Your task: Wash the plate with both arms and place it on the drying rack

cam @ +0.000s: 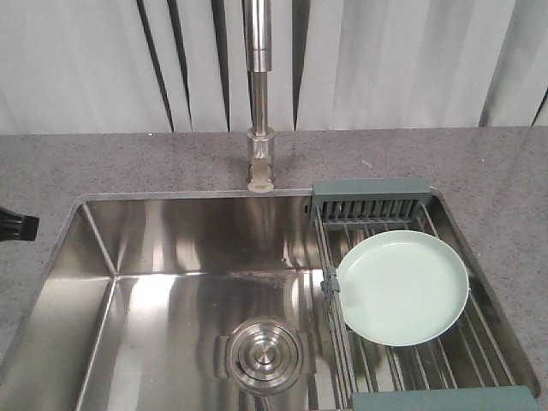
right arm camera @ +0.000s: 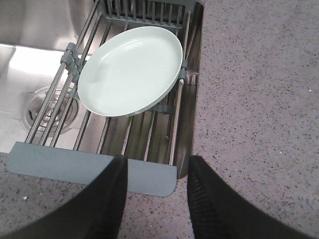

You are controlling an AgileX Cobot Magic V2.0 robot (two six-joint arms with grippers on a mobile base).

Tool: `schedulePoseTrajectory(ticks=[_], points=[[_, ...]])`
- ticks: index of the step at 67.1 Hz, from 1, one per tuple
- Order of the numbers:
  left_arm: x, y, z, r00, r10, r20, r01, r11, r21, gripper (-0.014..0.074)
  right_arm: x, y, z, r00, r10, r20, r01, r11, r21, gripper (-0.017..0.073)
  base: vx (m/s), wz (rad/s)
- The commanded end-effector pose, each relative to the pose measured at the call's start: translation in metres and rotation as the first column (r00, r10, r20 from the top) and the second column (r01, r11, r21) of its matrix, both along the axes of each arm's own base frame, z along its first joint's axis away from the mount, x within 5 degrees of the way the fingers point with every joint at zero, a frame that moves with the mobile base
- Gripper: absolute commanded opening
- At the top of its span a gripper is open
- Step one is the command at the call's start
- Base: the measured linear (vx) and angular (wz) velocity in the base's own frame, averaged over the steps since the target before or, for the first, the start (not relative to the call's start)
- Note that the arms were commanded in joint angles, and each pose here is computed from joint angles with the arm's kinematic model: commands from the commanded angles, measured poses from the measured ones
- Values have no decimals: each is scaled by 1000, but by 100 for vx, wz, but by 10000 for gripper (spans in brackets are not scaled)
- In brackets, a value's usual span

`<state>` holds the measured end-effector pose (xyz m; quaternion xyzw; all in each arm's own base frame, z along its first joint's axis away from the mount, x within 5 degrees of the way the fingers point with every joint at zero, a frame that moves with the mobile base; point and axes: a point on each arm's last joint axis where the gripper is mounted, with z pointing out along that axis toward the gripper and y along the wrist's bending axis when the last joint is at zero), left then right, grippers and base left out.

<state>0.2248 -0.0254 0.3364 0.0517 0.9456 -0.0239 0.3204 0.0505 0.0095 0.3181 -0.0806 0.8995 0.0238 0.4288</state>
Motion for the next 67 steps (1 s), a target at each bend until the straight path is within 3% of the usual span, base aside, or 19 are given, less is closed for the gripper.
schedulePoseTrajectory(ticks=[1,18,22,26,33,40,51,63,67], points=[[15,-2,15,995,-3,98,5,1000,-14,-9,4,-1,10,997,-9,71,9,1000,-2,284,0,0],[55,-13,9,981,-147,123,146,989,17,-8,4,-1,10,997,-9,71,9,1000,-2,284,0,0],[63,-17,8,974,-183,135,186,983,-4,-8,4,-1,10,997,-9,71,9,1000,-2,284,0,0],[73,-21,5,963,-235,134,240,971,-22,-8,4,-1,10,997,-9,71,9,1000,-2,284,0,0],[90,-32,-2,931,-330,156,345,935,-86,-8,4,-1,10,997,-9,71,9,1000,-2,284,0,0],[105,-44,-8,867,-447,219,475,874,-96,-8,4,-1,10,997,-9,71,9,1000,-2,284,0,0],[122,-60,-14,768,-548,332,614,777,-137,-8,4,-1,10,997,-9,71,9,1000,-2,284,0,0],[133,-74,-26,619,-652,438,751,655,-87,-8,4,-1,10,997,-9,71,9,1000,-2,284,0,0],[135,-80,-28,579,-665,471,778,623,-77,-8,4,-1,10,997,-9,71,9,1000,-2,284,0,0]])
